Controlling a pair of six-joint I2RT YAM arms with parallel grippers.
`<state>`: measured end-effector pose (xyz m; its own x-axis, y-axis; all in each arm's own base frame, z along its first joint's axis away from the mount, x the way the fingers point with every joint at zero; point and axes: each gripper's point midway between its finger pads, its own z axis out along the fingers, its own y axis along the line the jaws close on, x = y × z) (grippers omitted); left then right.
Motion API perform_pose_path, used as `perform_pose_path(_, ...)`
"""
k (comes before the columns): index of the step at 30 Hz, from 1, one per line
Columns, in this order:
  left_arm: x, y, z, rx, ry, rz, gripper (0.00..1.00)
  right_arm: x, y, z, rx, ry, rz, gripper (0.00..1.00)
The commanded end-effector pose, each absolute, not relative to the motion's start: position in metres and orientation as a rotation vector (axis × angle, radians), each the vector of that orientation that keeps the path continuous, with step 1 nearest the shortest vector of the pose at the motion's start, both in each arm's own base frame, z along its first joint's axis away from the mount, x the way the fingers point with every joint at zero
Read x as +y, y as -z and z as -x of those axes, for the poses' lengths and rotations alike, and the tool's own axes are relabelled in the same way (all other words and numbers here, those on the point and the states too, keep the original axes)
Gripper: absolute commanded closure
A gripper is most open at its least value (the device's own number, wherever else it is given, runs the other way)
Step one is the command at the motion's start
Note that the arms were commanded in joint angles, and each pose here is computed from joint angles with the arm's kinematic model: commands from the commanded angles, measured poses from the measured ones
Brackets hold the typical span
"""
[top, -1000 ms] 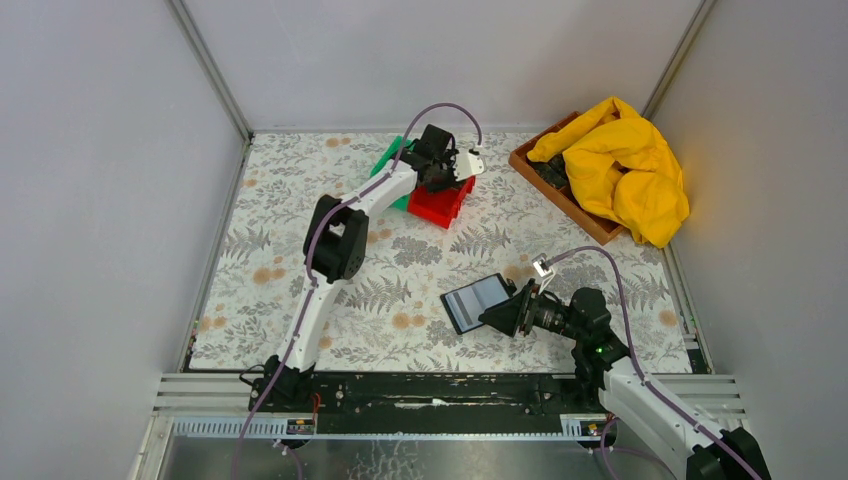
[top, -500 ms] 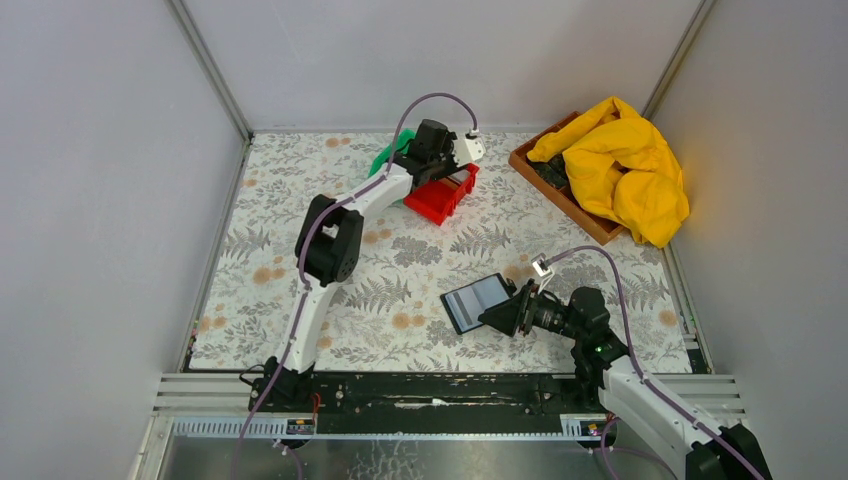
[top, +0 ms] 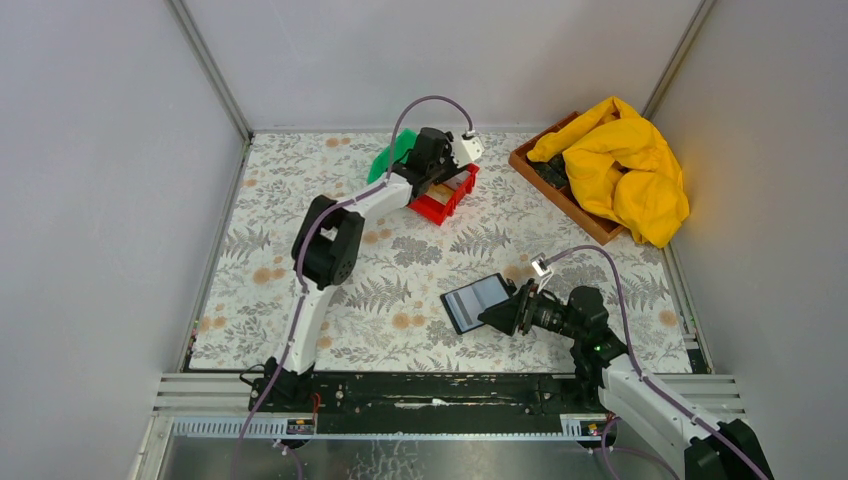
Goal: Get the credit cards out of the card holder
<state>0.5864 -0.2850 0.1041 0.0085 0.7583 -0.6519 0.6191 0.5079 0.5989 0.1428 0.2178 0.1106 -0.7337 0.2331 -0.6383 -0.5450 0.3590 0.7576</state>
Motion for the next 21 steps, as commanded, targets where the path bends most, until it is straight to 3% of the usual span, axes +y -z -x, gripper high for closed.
perform_pose_path(1,-0.288,-0.204,-0.594,1.540,-0.156,-0.890,0.37,0.211,-0.088,-0.148,1.974,-1.337,0.267,0.43)
perform_pose_path(5,-0.255,-0.240,-0.585,1.550,-0.205,-0.632,0.33,0.206,-0.106,-0.187,1.971,-1.139,0.261,0.43)
perform_pose_path(10,-0.231,-0.257,-0.540,1.630,-0.057,-0.413,0.33,0.208,-0.136,-0.252,1.983,-0.925,0.177,0.43)
perform_pose_path(15,-0.216,-0.238,-0.484,1.724,0.089,-0.271,0.29,0.208,-0.141,-0.311,2.056,-0.730,0.045,0.43)
perform_pose_path(21,-0.175,-0.202,-0.417,1.810,0.032,-0.167,0.24,0.222,-0.146,-0.376,2.144,-0.483,-0.032,0.43)
